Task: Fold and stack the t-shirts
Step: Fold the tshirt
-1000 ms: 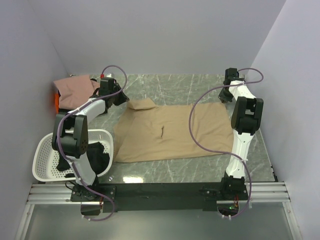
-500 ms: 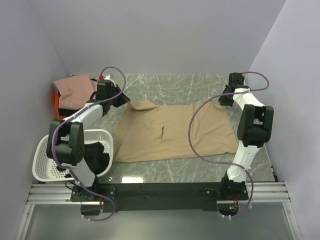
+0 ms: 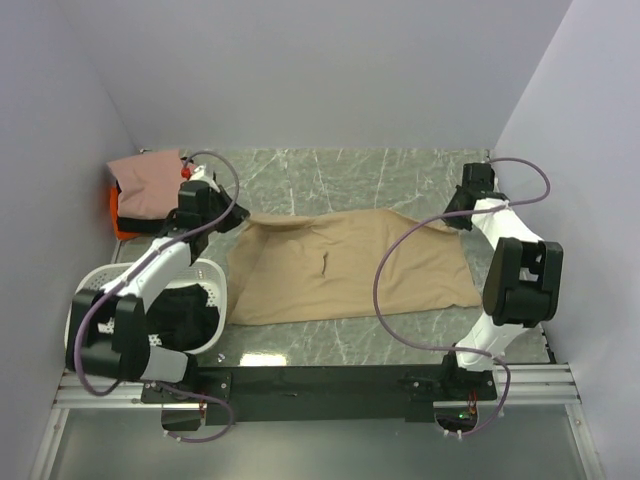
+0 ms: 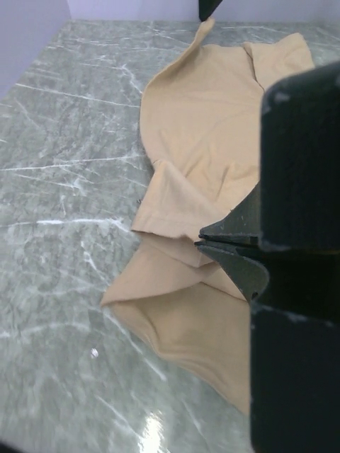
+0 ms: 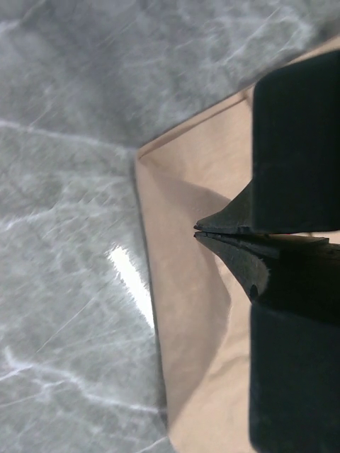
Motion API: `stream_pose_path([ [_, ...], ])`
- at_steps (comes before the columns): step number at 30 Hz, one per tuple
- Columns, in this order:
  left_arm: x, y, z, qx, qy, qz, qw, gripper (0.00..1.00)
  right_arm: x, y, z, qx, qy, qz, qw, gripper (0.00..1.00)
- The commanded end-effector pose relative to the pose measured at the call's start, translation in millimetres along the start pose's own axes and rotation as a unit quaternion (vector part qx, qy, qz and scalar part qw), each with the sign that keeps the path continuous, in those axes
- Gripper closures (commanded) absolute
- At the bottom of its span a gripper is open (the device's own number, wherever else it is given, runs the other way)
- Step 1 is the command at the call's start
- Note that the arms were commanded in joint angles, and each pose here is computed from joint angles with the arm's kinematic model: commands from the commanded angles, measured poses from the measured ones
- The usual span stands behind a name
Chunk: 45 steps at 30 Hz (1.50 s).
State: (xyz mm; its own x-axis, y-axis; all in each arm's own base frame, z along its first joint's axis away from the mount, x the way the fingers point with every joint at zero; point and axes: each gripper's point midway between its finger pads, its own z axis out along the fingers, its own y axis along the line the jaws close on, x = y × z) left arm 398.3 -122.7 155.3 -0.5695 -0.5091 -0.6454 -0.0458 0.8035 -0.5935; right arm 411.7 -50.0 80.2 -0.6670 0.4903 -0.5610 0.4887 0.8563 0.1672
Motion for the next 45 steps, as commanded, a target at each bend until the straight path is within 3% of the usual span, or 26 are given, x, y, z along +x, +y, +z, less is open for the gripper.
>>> stream_pose_path([
  [1,-9.9,4.5,-21.4,-0.017,-0.043,-0.005,0.999,1.0,-12.8,-10.2,-22.1,0.015,-0.039,-0.007,0.999,1.0],
  [25,39.6,46.3,-88.1,-0.076,-0.067,-0.053,0.993,1.0,30.4,-73.4,-71.9,0.116,-0.071,0.006,0.991,1.0],
  [35,58.8,46.0,-93.4,-0.076,-0.051,-0.047,0.995,1.0,39.5,-87.5,-92.0,0.131,-0.085,0.006,0.988,1.0],
  [45,71.1,42.3,-105.3,-0.078,-0.049,-0.045,0.995,0.99,54.5,-101.0,-84.3,0.163,-0.07,0.009,0.984,1.0],
])
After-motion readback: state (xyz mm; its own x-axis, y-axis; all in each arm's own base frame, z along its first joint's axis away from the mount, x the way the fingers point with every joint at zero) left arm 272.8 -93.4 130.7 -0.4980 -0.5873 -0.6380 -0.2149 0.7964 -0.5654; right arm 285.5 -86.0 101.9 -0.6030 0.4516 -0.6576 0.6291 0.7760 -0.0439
